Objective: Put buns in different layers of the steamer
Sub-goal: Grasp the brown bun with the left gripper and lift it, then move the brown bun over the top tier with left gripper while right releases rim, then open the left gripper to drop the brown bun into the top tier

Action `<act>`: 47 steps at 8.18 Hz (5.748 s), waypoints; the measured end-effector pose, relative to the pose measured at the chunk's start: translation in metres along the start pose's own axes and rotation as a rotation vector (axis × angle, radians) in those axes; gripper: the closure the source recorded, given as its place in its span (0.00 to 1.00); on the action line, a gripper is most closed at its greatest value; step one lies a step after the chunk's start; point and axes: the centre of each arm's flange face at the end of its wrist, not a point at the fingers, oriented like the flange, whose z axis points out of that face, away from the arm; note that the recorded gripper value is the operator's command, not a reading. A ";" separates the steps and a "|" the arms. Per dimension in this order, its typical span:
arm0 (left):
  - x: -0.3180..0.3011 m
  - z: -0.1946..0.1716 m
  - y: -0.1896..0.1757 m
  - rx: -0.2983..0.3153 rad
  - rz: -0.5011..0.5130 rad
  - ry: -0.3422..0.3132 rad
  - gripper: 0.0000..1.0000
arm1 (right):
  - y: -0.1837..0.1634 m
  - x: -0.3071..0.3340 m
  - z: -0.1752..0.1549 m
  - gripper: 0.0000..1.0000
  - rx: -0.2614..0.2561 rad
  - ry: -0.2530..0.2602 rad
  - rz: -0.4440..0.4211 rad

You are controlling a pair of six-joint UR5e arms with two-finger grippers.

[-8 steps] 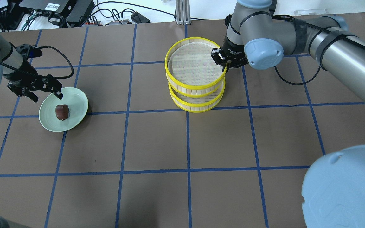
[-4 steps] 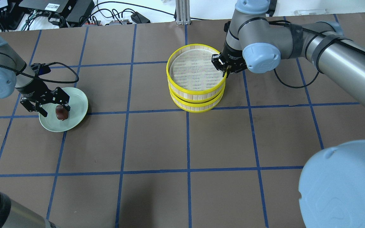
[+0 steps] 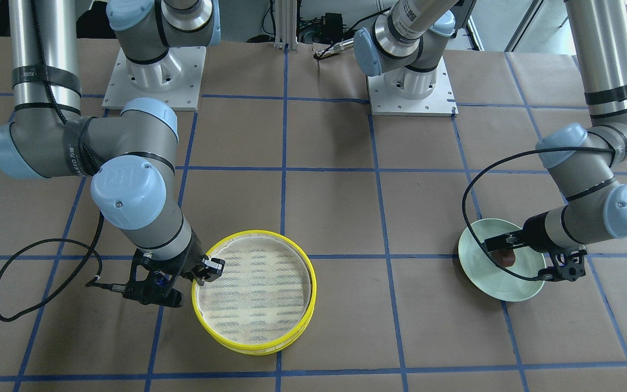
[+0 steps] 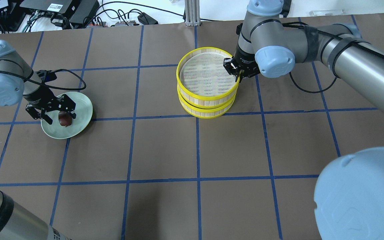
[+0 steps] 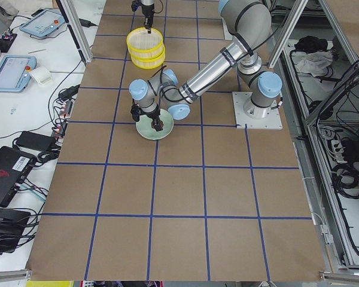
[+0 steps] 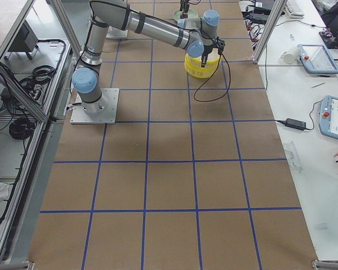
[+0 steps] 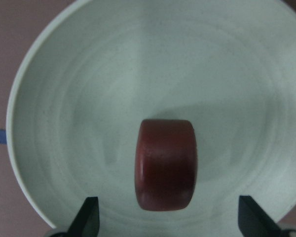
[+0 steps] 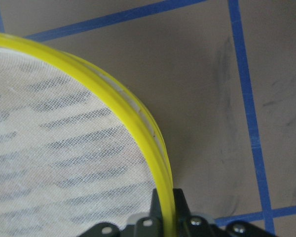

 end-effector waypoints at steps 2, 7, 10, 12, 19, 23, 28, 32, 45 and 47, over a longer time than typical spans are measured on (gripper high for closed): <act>-0.002 0.007 -0.007 0.008 0.001 0.002 1.00 | 0.001 0.000 -0.001 1.00 -0.002 -0.001 0.005; 0.000 0.002 -0.009 0.017 0.007 0.009 1.00 | 0.004 -0.002 -0.004 1.00 -0.007 -0.008 0.010; 0.010 -0.030 -0.001 0.070 0.006 0.026 1.00 | 0.005 -0.002 -0.002 1.00 -0.011 -0.008 0.009; 0.032 -0.064 0.012 0.118 0.032 0.013 1.00 | 0.005 -0.002 -0.001 0.87 -0.012 -0.007 0.008; 0.206 -0.147 0.057 0.283 0.075 -0.018 1.00 | 0.007 -0.001 0.000 0.02 -0.018 -0.006 0.008; 0.311 -0.167 0.086 0.361 0.091 0.037 1.00 | 0.020 0.021 -0.078 0.00 -0.024 -0.001 -0.049; 0.426 -0.130 0.107 0.391 0.176 0.262 1.00 | 0.065 0.073 -0.204 0.00 -0.012 0.031 -0.107; 0.479 -0.064 0.094 0.397 0.226 0.290 0.09 | 0.070 0.074 -0.214 0.00 -0.008 0.038 -0.111; 0.389 -0.153 0.104 0.357 0.205 0.060 0.00 | 0.070 0.073 -0.213 0.00 -0.011 0.036 -0.110; 0.334 -0.183 0.126 0.263 0.198 -0.043 0.00 | 0.070 0.073 -0.213 0.00 -0.011 0.037 -0.110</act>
